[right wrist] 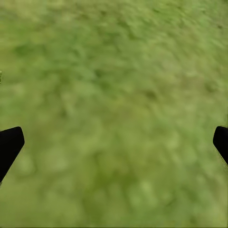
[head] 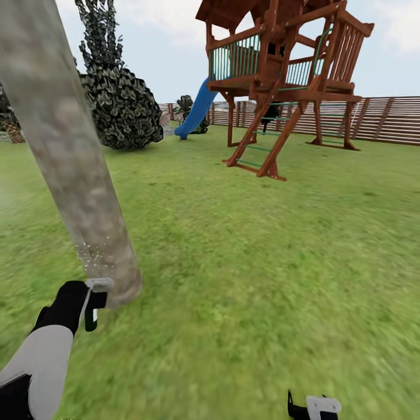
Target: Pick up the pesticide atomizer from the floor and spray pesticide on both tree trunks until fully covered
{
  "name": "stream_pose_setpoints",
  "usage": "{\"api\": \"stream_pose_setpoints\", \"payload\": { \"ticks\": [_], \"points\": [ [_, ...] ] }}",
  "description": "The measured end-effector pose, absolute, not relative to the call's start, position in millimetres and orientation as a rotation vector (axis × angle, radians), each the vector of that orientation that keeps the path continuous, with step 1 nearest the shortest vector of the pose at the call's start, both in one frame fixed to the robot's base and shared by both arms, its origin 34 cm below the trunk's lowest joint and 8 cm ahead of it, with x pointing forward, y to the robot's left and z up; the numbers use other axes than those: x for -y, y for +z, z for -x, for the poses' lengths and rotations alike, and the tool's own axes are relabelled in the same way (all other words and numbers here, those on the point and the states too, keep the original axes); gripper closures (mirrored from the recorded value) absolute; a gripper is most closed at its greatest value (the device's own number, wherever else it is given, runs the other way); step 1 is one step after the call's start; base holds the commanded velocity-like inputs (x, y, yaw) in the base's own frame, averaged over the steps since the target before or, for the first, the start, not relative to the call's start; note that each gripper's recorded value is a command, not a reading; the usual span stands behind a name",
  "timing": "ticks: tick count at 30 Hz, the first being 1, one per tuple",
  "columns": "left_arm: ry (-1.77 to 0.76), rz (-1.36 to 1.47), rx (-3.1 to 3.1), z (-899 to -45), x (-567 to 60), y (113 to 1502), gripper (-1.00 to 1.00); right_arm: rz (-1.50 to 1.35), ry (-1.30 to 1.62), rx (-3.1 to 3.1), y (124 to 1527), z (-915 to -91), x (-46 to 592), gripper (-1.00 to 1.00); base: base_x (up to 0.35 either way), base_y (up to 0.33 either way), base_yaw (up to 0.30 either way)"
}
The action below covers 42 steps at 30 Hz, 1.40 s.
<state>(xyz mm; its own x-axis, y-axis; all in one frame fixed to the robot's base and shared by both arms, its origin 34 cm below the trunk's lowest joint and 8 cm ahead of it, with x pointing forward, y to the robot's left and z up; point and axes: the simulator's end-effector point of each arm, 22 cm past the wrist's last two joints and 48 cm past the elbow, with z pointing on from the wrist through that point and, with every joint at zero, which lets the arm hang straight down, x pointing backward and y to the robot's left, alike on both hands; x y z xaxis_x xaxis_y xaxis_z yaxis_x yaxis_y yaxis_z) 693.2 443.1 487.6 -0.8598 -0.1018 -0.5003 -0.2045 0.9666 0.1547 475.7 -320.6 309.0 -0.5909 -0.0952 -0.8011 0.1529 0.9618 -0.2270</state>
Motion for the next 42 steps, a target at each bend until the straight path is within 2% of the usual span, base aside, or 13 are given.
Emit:
{"api": "stream_pose_setpoints", "payload": {
  "ticks": [5, 15, 29, 38, 42],
  "points": [
    [0.278, 0.217, -2.605, -694, -443, 489, 1.0, -0.04, -0.339, -2.177, 309, -476, 321, -1.0, 0.212, -0.222, 0.207],
    [0.281, 0.214, -2.599, -696, -444, 491, 1.0, -0.039, -0.338, -2.177, 309, -476, 320, -1.0, 0.139, -0.237, 0.005],
    [0.272, 0.215, -2.584, -704, -442, 499, 1.0, -0.039, -0.336, -2.178, 309, -476, 319, -1.0, 0.069, -0.259, 0.264],
    [0.269, 0.216, -2.582, -706, -440, 501, 1.0, -0.04, -0.338, -2.179, 309, -475, 320, -1.0, 0.223, -0.206, 0.035],
    [0.27, 0.216, -2.584, -705, -440, 501, 1.0, -0.04, -0.336, -2.179, 309, -476, 319, -1.0, 0.158, -0.239, 0.237]
  ]
}}
